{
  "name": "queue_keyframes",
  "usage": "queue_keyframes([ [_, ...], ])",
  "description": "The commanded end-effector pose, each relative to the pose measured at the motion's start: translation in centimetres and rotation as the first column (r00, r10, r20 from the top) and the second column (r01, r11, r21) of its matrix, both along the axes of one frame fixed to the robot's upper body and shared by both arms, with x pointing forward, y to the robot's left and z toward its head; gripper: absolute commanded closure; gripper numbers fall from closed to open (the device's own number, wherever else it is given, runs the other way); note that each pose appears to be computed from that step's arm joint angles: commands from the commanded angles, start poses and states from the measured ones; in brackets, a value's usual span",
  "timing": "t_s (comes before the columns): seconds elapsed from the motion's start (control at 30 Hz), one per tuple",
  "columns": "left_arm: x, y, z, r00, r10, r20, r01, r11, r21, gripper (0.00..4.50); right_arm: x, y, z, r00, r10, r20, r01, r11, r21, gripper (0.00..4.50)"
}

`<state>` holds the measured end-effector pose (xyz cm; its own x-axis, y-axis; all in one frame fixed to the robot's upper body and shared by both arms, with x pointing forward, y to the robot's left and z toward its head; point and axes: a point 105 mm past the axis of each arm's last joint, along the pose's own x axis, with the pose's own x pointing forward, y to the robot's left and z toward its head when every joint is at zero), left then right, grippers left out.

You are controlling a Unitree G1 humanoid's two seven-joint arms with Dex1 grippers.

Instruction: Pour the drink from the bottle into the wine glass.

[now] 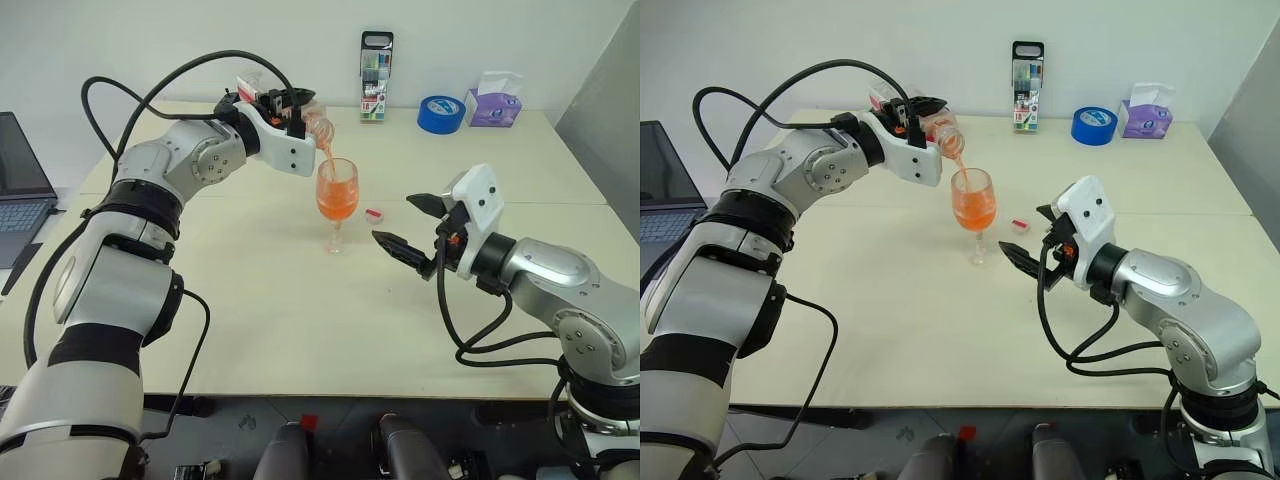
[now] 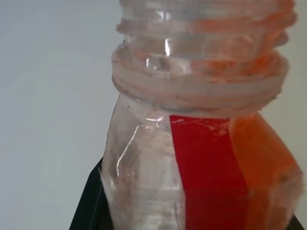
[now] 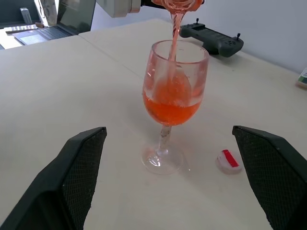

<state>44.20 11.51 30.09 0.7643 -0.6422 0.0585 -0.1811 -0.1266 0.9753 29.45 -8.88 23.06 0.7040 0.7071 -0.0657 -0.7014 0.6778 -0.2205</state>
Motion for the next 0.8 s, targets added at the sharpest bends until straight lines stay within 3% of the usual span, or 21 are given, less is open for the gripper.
queue_keyframes([
  [0.03, -0.3, -0.1, 2.2, 0.999, -0.007, 0.051, 0.01, 0.999, -0.049, 2.85, -0.3, -0.4, 1.3, 0.998, 0.004, 0.059, -0.004, 1.0, 0.008, 0.0],
  [0.4, -0.4, 0.3, 2.2, 1.0, -0.013, 0.007, 0.013, 0.99, -0.139, 2.85, -0.1, -0.2, 1.8, 0.998, 0.025, 0.064, -0.025, 1.0, 0.008, 0.0],
  [0.57, -0.3, 0.5, 2.4, 0.995, -0.052, -0.084, 0.022, 0.946, -0.323, 2.85, -0.1, 0.0, 2.3, 0.997, 0.035, 0.073, -0.036, 0.999, 0.016, 0.0],
  [0.8, 0.2, 2.7, 2.2, 0.956, -0.16, -0.245, -0.046, 0.744, -0.667, 2.85, -0.4, 0.4, 3.8, 0.992, 0.069, 0.11, -0.07, 0.998, 0.006, 0.0],
])
